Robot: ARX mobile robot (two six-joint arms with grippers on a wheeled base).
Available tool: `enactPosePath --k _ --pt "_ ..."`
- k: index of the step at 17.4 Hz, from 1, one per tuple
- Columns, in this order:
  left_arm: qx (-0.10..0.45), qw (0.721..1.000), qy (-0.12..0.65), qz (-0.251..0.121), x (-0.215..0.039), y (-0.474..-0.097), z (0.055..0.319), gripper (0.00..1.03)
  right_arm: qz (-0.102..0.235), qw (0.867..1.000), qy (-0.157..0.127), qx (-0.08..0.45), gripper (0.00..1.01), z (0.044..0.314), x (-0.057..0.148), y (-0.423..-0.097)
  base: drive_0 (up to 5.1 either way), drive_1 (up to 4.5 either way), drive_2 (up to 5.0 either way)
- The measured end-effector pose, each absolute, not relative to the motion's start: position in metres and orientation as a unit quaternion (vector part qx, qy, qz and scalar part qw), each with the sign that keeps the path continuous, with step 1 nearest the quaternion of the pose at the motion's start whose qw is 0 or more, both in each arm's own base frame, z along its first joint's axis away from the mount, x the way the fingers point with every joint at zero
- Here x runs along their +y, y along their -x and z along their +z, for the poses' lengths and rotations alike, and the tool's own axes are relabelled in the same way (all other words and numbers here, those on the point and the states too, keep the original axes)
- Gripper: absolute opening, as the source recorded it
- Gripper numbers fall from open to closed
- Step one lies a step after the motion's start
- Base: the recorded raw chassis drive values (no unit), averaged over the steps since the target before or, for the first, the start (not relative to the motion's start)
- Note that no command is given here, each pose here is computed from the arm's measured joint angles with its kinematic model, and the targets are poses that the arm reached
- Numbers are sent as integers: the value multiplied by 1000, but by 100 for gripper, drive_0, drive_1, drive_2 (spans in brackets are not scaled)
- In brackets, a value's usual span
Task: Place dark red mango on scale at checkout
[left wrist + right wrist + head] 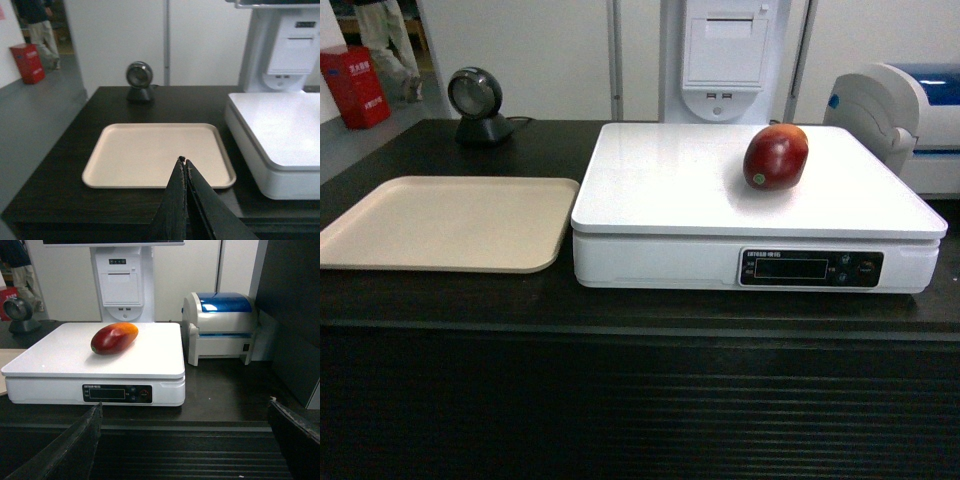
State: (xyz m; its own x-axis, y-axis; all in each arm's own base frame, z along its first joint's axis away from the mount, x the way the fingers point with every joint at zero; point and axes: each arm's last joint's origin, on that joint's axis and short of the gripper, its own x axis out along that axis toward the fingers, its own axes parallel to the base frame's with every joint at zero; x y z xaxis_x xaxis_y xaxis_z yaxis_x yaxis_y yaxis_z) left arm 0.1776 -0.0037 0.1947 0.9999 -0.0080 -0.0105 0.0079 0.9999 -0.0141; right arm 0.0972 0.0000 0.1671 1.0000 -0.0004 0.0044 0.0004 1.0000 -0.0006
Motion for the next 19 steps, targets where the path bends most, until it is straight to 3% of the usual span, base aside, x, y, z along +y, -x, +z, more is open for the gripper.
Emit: enactPosePath --k 1,11,19 --pt "-3 1000 7 9 1 -172 195 2 0 1000 0 -2 98 167 0 -97 0 0 0" --pt "1 1000 7 -1 0 -132 167 2 0 1000 0 -2 98 167 0 -97 0 0 0" --pt "-5 1000 7 -1 0 -117 170 2 0 1000 0 -2 98 167 0 -97 0 0 0"
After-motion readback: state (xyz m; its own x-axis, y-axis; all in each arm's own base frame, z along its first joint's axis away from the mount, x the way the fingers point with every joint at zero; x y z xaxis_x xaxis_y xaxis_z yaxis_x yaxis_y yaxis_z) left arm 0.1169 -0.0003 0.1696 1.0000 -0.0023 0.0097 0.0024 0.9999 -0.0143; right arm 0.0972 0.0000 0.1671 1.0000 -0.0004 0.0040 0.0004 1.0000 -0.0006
